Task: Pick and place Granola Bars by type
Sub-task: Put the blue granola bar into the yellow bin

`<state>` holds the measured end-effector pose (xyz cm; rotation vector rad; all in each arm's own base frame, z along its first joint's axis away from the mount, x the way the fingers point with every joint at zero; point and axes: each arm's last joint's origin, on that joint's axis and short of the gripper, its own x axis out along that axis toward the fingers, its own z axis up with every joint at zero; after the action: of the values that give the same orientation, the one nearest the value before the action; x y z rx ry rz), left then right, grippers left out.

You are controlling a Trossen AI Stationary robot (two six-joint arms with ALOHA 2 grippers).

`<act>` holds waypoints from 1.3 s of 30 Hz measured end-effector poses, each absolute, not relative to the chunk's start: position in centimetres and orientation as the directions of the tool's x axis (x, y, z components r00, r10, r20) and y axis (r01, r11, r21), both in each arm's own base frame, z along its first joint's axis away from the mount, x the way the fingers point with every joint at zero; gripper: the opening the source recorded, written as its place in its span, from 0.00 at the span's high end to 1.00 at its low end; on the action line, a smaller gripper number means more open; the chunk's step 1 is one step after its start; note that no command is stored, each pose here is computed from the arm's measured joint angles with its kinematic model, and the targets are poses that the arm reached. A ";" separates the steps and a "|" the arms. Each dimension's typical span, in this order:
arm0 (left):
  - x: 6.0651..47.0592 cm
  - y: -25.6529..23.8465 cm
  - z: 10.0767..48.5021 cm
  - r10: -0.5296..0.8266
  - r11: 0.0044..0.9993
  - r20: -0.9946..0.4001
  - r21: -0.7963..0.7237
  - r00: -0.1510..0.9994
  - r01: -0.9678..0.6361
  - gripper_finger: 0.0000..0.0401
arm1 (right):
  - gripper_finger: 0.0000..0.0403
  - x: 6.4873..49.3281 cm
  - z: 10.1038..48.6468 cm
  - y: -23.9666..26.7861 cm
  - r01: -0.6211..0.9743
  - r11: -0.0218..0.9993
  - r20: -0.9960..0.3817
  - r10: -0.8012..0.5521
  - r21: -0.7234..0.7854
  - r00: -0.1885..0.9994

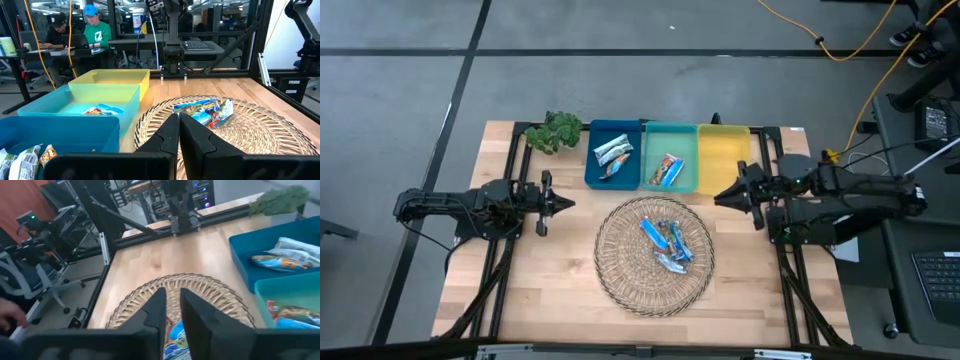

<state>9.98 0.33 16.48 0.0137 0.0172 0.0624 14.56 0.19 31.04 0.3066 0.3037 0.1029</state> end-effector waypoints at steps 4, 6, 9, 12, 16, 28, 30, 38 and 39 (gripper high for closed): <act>10.0 0.3 16.5 0.063 0.998 -0.017 0.014 0.998 -0.062 0.98 | 0.73 15.4 31.9 0.5 -0.054 0.942 -0.313 0.163 0.330 0.936; 10.0 0.3 16.5 0.063 0.998 -0.017 0.014 0.998 -0.062 0.99 | 0.67 15.8 32.2 0.6 -0.040 0.937 -0.350 0.169 0.348 0.921; 10.0 0.3 16.5 0.063 0.998 -0.017 0.014 0.998 -0.062 0.99 | 0.59 16.4 32.5 0.8 -0.004 0.921 -0.424 0.183 0.390 0.887; 10.0 0.3 16.5 0.063 0.998 -0.017 0.014 0.998 -0.063 0.98 | 0.53 17.0 32.3 1.2 0.042 0.900 -0.503 0.203 0.434 0.840; 10.0 0.3 16.5 0.063 0.998 -0.017 0.014 0.998 -0.063 0.98 | 0.50 18.0 31.5 1.9 0.110 0.857 -0.568 0.231 0.503 0.790; 10.0 0.3 16.5 0.063 0.998 -0.017 0.014 0.998 -0.062 0.98 | 0.49 22.0 26.9 5.7 0.395 0.773 -0.759 0.166 0.497 0.630; 10.0 0.3 16.5 0.063 0.998 -0.017 0.014 0.998 -0.062 0.98 | 0.49 22.6 25.9 6.4 0.436 0.757 -0.788 0.163 0.486 0.594; 10.0 0.3 16.5 0.063 0.998 -0.017 0.014 0.998 -0.062 0.98 | 0.49 24.6 22.4 8.5 0.542 0.719 -0.862 0.159 0.436 0.481; 10.0 0.3 16.5 0.063 0.998 -0.017 0.014 0.998 -0.062 0.98 | 0.48 24.8 22.0 8.6 0.548 0.718 -0.868 0.158 0.429 0.472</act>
<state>9.98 0.33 16.48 0.0137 0.0174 0.0624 24.81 8.62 22.03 0.7643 1.0766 -0.2699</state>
